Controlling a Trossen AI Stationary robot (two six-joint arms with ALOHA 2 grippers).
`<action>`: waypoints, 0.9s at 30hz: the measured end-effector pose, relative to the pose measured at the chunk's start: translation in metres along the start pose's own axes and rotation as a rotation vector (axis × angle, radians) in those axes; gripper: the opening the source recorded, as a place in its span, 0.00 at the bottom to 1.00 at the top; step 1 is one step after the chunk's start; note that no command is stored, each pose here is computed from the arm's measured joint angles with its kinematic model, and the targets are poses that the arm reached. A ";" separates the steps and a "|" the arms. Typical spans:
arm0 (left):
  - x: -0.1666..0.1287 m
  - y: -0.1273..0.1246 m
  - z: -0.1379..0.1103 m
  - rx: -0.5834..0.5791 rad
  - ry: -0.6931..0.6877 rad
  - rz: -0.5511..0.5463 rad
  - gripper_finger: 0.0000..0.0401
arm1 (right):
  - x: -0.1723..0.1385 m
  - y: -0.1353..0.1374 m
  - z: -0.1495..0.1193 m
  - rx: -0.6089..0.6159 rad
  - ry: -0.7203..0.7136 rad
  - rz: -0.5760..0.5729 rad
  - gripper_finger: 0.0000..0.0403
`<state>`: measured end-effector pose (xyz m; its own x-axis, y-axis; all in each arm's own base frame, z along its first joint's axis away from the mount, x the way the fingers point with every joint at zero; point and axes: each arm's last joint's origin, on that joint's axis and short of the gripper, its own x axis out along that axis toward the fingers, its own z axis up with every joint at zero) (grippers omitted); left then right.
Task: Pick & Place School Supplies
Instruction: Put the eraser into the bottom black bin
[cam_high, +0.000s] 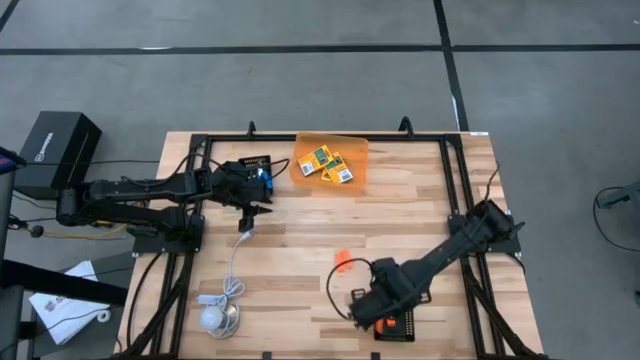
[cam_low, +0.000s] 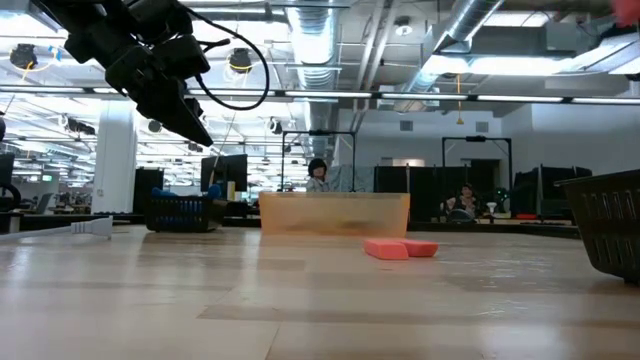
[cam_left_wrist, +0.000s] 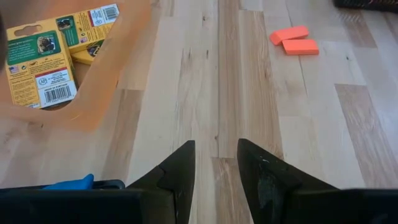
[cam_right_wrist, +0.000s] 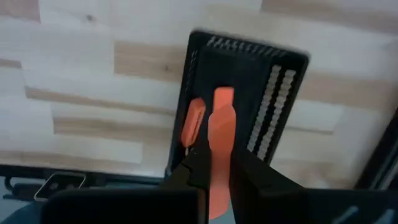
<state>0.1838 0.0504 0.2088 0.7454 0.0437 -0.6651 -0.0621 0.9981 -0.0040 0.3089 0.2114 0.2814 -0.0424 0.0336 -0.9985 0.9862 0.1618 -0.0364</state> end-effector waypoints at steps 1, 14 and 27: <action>0.000 0.000 0.000 0.000 -0.002 0.000 0.29 | 0.004 0.001 -0.003 0.006 0.004 0.006 0.05; 0.000 0.000 0.000 -0.001 -0.001 0.000 0.29 | 0.086 -0.005 -0.016 0.066 0.034 -0.024 0.05; 0.000 0.000 0.000 -0.002 0.003 -0.001 0.29 | 0.098 -0.010 -0.011 0.064 0.017 -0.027 0.22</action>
<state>0.1836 0.0504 0.2086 0.7434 0.0423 -0.6675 -0.0628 0.9980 -0.0066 0.2935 0.2244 0.1846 -0.0716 0.0464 -0.9963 0.9928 0.0992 -0.0667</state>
